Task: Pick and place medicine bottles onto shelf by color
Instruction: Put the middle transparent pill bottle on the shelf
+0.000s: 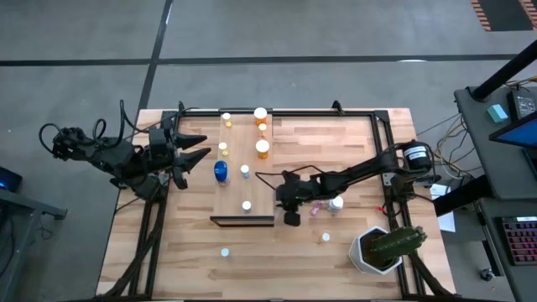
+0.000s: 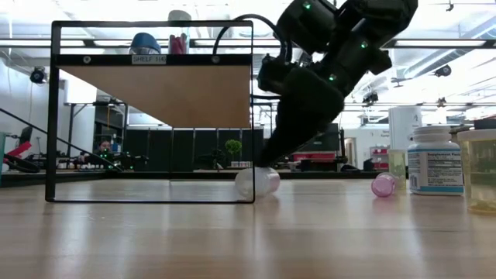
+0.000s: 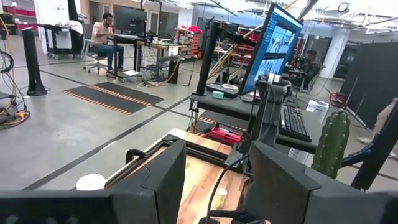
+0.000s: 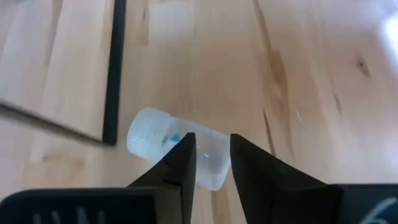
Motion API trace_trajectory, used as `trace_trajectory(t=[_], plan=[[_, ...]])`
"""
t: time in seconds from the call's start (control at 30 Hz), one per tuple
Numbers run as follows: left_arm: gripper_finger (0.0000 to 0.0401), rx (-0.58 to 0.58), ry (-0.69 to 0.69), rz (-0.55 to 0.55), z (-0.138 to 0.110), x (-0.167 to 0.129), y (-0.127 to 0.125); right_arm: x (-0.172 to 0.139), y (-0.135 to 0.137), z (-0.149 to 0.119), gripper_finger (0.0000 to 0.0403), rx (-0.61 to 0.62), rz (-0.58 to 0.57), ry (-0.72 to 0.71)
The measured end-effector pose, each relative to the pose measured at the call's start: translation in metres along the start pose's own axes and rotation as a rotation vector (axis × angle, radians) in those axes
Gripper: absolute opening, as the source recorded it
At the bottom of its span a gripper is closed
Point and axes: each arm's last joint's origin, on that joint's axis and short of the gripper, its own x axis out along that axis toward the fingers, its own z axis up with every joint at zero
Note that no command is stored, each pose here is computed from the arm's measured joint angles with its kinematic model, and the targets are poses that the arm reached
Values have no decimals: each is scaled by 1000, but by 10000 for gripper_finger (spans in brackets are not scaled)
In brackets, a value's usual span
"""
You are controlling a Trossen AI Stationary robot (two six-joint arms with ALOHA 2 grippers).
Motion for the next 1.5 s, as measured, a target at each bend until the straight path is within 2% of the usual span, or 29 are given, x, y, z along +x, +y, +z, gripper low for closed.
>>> trace_trajectory(t=[0.27,0.5,0.73,1.03,1.23,1.4,1.5], plan=[[164,2,2,0,-1,0,0,-19,-2,-10,68,-46,-23,149],[164,2,2,0,-1,1,0,-34,-1,2,85,-41,-13,78],[164,1,1,0,-1,0,0,-39,-2,6,141,262,-22,53],[164,3,3,0,-1,1,0,-40,-3,-6,250,705,-77,173],[164,3,3,0,-1,1,0,-40,-4,-10,287,806,-113,196],[164,3,3,0,-1,1,0,-37,-4,-12,287,852,-157,185],[164,3,3,0,-1,1,0,-28,-5,-19,279,853,-183,225]])
